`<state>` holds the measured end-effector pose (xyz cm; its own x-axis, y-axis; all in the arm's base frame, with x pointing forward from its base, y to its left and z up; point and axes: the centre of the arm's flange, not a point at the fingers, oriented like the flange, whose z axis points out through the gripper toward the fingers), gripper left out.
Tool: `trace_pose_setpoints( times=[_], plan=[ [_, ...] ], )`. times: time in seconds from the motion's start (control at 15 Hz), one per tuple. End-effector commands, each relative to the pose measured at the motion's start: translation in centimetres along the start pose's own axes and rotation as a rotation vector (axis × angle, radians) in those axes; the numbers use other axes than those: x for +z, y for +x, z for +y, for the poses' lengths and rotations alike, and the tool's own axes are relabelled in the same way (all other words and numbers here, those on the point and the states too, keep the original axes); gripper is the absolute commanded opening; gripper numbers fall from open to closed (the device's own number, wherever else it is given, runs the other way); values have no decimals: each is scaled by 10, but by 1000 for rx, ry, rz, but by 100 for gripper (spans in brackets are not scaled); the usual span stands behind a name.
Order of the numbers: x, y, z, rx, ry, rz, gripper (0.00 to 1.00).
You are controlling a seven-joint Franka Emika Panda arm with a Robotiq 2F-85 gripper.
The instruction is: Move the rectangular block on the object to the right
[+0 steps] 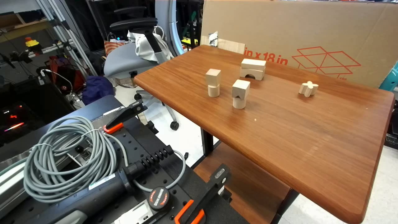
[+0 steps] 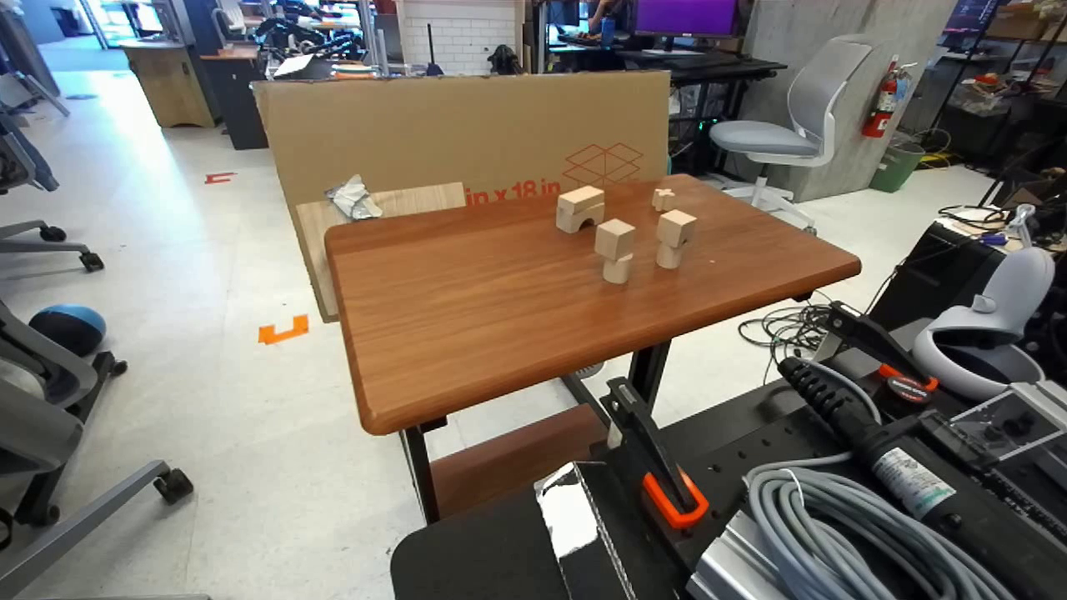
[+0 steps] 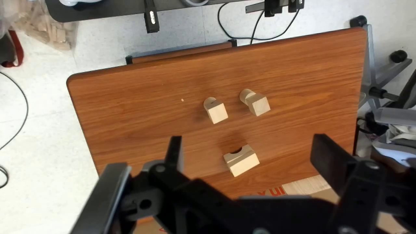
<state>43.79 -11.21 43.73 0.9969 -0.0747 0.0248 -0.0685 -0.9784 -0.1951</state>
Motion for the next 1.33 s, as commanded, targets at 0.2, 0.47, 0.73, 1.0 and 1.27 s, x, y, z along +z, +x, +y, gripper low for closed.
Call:
trace_pose_setpoints(
  times=[0.2, 0.47, 0.73, 1.0, 1.27],
  plan=[
    [32, 37, -6, -8, 4, -41, 100],
    [67, 74, -20, -51, -7, -29, 100],
    [112, 107, -39, -133, -56, -53, 100],
    [156, 130, -48, -157, -86, -36, 100],
    [190, 147, -54, -196, -111, -39, 100]
  ],
)
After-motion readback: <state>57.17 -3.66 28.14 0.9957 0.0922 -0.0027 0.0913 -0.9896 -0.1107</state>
